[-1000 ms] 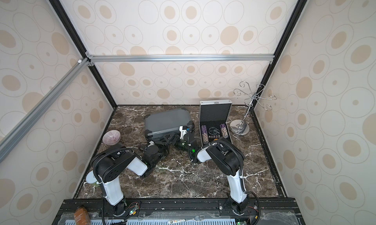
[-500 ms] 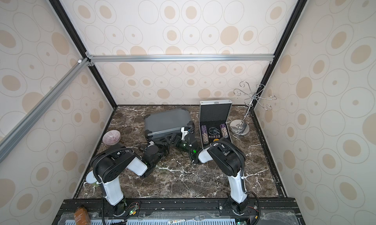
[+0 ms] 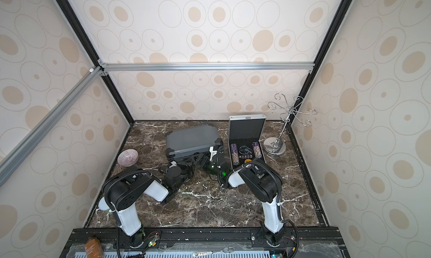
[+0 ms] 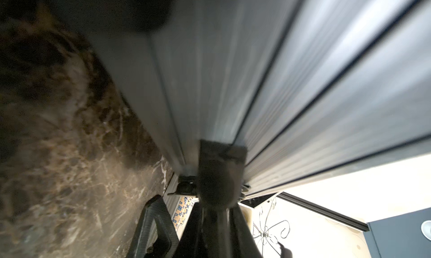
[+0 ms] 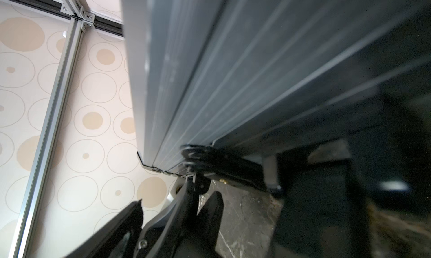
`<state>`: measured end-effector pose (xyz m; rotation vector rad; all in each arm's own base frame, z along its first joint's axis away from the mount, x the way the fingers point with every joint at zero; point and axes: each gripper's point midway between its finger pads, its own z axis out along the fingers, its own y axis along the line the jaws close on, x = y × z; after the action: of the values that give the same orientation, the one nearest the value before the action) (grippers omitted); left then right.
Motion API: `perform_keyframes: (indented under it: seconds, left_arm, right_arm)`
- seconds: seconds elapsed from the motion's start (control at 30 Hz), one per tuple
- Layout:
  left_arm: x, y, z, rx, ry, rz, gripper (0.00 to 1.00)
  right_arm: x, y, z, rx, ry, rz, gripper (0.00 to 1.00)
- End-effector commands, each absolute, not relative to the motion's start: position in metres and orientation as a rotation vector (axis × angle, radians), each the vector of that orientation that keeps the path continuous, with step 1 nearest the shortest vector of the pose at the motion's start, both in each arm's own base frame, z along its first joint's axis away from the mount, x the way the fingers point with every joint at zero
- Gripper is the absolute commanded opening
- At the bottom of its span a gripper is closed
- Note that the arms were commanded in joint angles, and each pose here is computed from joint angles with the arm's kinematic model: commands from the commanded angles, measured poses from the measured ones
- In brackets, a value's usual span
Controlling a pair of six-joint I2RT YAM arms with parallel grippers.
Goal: Open the poker set cases
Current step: Open the fastener on the poker set case.
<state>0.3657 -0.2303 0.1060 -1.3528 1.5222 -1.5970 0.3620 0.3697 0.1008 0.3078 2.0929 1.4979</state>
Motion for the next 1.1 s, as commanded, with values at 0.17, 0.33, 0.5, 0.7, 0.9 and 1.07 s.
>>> perform_keyframes:
  seconds: [0.17,0.33,0.5,0.7,0.9,1.07]
  left_arm:
    - [0.339,-0.251,0.28,-1.019,1.029,-2.282,0.0]
    - [0.334,-0.245,0.27,-1.052,1.025,-2.271,0.0]
    - [0.334,-0.241,0.263,-1.072,1.019,-2.267,0.0]
    - [0.334,-0.24,0.254,-1.101,1.018,-2.269,0.0]
    - [0.335,-0.241,0.251,-1.11,1.023,-2.264,0.0]
    - [0.336,-0.24,0.248,-1.123,1.024,-2.256,0.0]
  right_arm:
    - [0.382,0.38,0.124,0.307,1.99,1.563,0.99]
    - [0.386,0.376,0.144,0.312,1.905,1.61,0.99]
    - [0.382,0.371,0.16,0.294,1.848,1.638,0.96]
    - [0.381,0.361,0.178,0.287,1.77,1.653,0.94]
    - [0.381,0.361,0.195,0.297,1.667,1.748,0.92]
    - [0.379,0.364,0.203,0.294,1.647,1.807,0.91]
